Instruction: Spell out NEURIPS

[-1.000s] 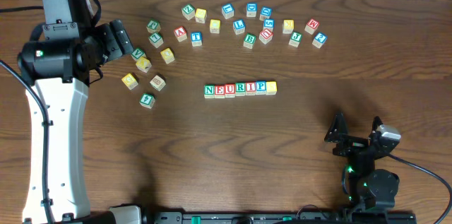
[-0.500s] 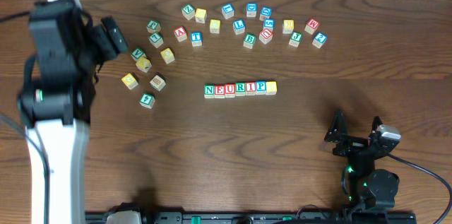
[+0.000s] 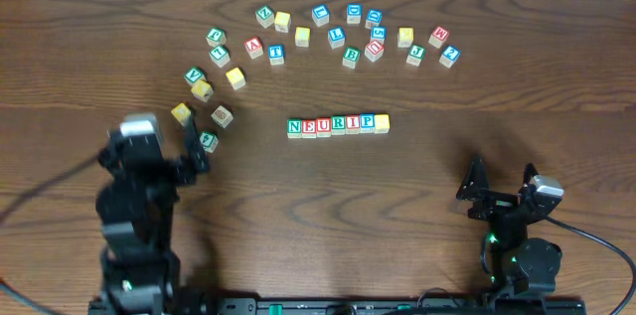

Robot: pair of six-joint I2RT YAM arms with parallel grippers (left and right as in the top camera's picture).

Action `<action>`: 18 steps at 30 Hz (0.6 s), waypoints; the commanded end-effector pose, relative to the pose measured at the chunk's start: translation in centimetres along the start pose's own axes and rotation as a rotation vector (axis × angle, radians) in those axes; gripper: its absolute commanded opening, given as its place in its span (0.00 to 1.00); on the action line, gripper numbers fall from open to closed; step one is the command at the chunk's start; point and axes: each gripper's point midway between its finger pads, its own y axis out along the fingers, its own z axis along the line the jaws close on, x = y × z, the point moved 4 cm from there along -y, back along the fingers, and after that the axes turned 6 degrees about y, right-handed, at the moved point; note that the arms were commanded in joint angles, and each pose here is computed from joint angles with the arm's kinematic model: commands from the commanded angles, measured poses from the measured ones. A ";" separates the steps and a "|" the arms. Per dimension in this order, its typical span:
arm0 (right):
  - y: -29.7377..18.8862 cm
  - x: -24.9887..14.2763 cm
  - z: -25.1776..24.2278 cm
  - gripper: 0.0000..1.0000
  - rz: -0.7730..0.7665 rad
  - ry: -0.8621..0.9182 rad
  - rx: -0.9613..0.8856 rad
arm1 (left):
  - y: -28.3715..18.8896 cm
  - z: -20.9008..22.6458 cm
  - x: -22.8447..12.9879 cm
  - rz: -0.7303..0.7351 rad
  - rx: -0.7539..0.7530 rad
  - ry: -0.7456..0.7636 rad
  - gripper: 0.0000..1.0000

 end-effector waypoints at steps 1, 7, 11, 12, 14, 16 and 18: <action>0.0 0.0 -0.3 0.99 -0.005 0.014 -0.012 | -1.2 -0.2 -2.4 -0.052 -0.004 0.052 0.98; 0.0 0.1 -0.3 0.99 -0.005 0.014 -0.011 | -2.0 -0.4 -5.7 -0.089 0.004 0.072 0.98; 0.0 0.0 -0.3 0.99 -0.005 0.014 -0.012 | -2.0 -0.5 -7.1 -0.104 0.005 0.071 0.98; 0.0 0.0 -0.3 0.99 -0.005 0.014 -0.012 | -2.0 -0.5 -7.4 -0.103 0.005 0.072 0.98; 0.0 0.0 -0.3 0.99 -0.005 0.014 -0.012 | -2.0 -0.5 -7.8 -0.103 0.006 0.072 0.98; 0.0 0.1 -0.3 0.99 -0.005 0.014 -0.011 | -2.0 -0.6 -8.2 -0.102 0.005 0.072 0.98; 0.0 0.0 -0.3 0.99 -0.005 0.014 -0.012 | -1.8 -0.6 -8.8 -0.098 0.005 0.071 0.98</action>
